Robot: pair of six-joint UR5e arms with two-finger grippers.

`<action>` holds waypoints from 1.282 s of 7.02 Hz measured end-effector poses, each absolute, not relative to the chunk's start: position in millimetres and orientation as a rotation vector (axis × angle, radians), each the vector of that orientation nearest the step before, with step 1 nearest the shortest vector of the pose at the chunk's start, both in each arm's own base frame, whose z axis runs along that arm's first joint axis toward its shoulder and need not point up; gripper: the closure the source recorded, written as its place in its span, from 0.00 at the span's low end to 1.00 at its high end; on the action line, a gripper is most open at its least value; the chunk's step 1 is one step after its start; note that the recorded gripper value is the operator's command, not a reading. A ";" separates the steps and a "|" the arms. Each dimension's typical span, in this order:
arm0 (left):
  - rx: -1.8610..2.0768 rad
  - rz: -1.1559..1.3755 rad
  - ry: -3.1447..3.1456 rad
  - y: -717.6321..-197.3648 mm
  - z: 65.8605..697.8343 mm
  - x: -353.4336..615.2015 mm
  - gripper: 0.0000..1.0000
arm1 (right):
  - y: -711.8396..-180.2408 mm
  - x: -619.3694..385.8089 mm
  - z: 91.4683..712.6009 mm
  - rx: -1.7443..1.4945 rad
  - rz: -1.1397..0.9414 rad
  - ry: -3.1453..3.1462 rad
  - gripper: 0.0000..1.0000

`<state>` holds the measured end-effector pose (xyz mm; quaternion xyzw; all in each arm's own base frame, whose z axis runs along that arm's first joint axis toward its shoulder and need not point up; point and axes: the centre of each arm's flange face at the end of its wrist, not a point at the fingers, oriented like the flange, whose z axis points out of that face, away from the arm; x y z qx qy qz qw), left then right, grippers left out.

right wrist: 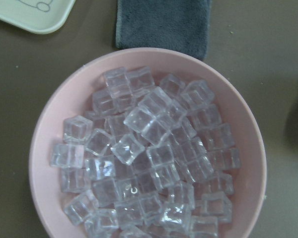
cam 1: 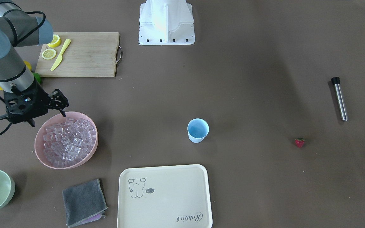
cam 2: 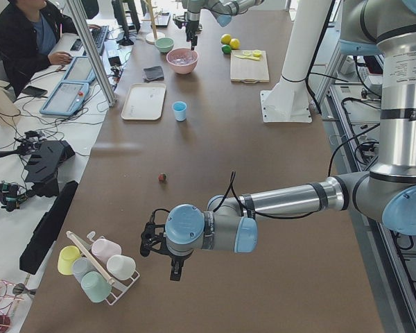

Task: Mash ice and strawberries in cup
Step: 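Move the right gripper over the pink bowl of ice cubes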

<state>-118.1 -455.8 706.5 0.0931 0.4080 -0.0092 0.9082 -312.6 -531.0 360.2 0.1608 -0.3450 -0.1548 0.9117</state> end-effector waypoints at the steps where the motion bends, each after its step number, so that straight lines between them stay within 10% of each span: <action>1: 0.194 -0.019 0.842 -456.4 705.7 -118.4 0.01 | -532.9 -324.3 355.8 0.342 -0.351 -0.707 0.07; 9: 0.203 -0.034 0.846 -451.9 706.9 -127.2 0.01 | -567.1 -351.5 381.0 0.338 -0.607 -0.479 0.26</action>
